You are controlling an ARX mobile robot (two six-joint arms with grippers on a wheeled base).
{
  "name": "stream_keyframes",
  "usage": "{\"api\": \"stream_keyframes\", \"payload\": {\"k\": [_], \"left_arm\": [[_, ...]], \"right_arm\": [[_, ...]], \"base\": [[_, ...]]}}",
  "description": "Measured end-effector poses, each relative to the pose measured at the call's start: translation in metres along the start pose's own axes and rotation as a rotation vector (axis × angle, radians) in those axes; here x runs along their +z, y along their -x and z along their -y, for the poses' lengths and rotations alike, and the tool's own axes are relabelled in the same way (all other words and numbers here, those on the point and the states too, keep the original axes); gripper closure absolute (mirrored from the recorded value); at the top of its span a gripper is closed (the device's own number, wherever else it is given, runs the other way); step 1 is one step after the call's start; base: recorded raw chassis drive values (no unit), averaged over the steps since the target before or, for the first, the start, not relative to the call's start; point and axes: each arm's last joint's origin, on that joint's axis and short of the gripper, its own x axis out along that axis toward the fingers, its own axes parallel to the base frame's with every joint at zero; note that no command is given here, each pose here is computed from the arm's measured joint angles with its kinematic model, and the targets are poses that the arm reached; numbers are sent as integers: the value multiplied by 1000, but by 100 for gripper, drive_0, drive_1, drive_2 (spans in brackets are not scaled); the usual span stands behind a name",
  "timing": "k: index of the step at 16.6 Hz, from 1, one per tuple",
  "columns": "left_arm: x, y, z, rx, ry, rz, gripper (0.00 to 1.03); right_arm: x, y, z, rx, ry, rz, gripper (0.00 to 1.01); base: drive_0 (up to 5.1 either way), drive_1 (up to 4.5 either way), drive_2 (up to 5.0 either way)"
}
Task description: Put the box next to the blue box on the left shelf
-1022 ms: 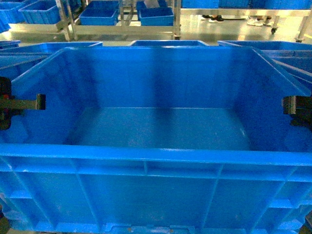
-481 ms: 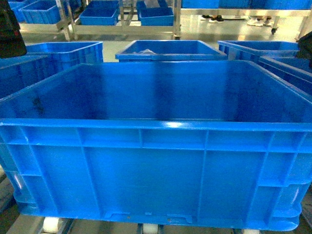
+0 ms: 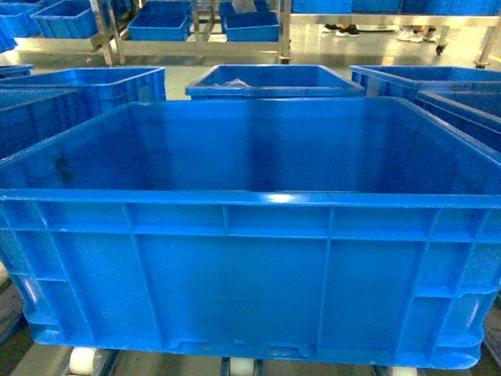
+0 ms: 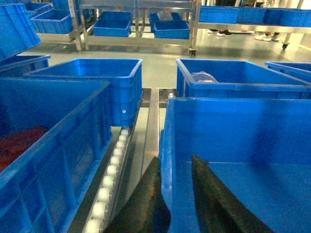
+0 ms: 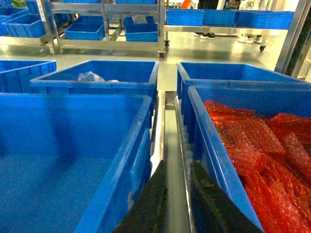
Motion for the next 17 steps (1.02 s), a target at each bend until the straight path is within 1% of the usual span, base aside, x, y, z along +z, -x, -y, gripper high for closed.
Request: {"api": "stream_keyframes", "payload": {"k": [1, 2, 3, 4, 7, 8, 9, 10, 11, 12, 17], "left_arm": [[-4, 9, -8, -6, 0, -4, 95], [-7, 18, -12, 14, 1, -4, 100], [-9, 25, -12, 7, 0, -2, 100], [-11, 32, -12, 4, 0, -3, 100], [-17, 50, -11, 1, 0, -6, 100], [-18, 55, -11, 0, 0, -2, 100], [-23, 59, -11, -2, 0, 22, 100], [-32, 64, -12, 0, 0, -26, 100], [-29, 67, -12, 0, 0, -15, 100], [-26, 71, -11, 0, 0, 6, 100], [-21, 86, -11, 0, 0, 23, 100]], "right_arm": [[-5, 9, 3, -5, 6, -11, 95], [-8, 17, 6, -4, 8, -13, 99], [-9, 24, 14, 1, 7, -5, 100], [-11, 30, 16, -13, 7, -2, 100], [-16, 47, 16, -3, 7, -7, 100], [-19, 52, 16, -3, 7, 28, 100], [-26, 56, 16, -3, 7, -6, 100], [-31, 60, 16, -4, 7, -36, 100], [-26, 64, 16, -3, 7, -2, 100], [-24, 67, 16, -3, 7, 9, 100], [-20, 80, 16, -3, 7, 15, 100]], "base": [[0, 0, 0], [0, 0, 0], [0, 0, 0], [0, 0, 0], [0, 0, 0], [0, 0, 0], [0, 0, 0], [0, 0, 0], [0, 0, 0], [0, 0, 0], [0, 0, 0]]}}
